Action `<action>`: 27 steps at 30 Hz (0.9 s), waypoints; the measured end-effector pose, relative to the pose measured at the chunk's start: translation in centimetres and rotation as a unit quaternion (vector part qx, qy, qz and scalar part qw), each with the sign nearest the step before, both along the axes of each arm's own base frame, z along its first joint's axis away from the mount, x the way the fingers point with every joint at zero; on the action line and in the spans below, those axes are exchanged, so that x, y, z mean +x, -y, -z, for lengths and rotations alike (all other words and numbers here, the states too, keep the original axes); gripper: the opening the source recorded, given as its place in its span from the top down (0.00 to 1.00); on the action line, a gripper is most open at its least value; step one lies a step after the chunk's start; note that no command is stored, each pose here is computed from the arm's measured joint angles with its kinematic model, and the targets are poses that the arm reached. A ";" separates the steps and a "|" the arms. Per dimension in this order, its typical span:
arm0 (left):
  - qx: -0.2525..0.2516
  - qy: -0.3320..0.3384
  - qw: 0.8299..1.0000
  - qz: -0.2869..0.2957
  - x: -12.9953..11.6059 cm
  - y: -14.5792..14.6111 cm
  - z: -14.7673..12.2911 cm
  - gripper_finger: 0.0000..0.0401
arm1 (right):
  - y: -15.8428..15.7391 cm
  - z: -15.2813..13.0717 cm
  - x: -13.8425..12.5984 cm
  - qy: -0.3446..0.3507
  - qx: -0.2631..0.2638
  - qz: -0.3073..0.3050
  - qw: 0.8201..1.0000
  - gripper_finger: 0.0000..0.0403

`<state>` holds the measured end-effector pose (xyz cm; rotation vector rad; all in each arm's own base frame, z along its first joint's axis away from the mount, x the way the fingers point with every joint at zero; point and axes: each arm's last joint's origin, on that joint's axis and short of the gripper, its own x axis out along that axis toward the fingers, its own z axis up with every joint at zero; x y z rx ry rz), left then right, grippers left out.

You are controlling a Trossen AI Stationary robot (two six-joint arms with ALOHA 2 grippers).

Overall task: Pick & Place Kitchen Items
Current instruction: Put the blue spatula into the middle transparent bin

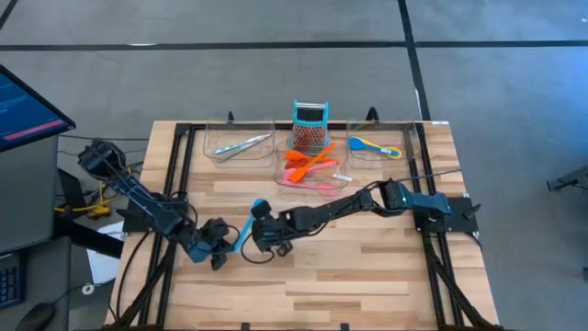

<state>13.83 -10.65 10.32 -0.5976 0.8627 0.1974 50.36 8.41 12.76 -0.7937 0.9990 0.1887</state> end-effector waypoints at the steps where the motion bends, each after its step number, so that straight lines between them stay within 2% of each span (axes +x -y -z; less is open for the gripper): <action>1: -0.003 -0.001 1.000 -0.005 -0.2 0.0 0.1 1.00 | -0.1 -0.4 0.2 0.006 0.014 -0.003 1.000 1.00; 6: 0.003 0.001 1.000 -0.006 -0.9 0.4 0.4 1.00 | 0.1 -2.1 1.2 0.043 0.027 0.001 0.999 1.00; 11: 0.005 0.000 1.000 -0.004 -0.9 0.4 0.4 1.00 | 1.1 -2.4 1.6 0.060 0.042 0.005 0.997 1.00; 19: 0.012 0.007 1.000 -0.009 -0.9 0.3 0.4 1.00 | 3.0 -2.2 1.5 0.041 0.031 0.030 0.998 1.00; 27: 0.032 0.018 0.999 -0.013 -0.8 0.2 0.3 1.00 | 3.5 -2.0 1.3 0.022 0.028 0.034 0.999 1.00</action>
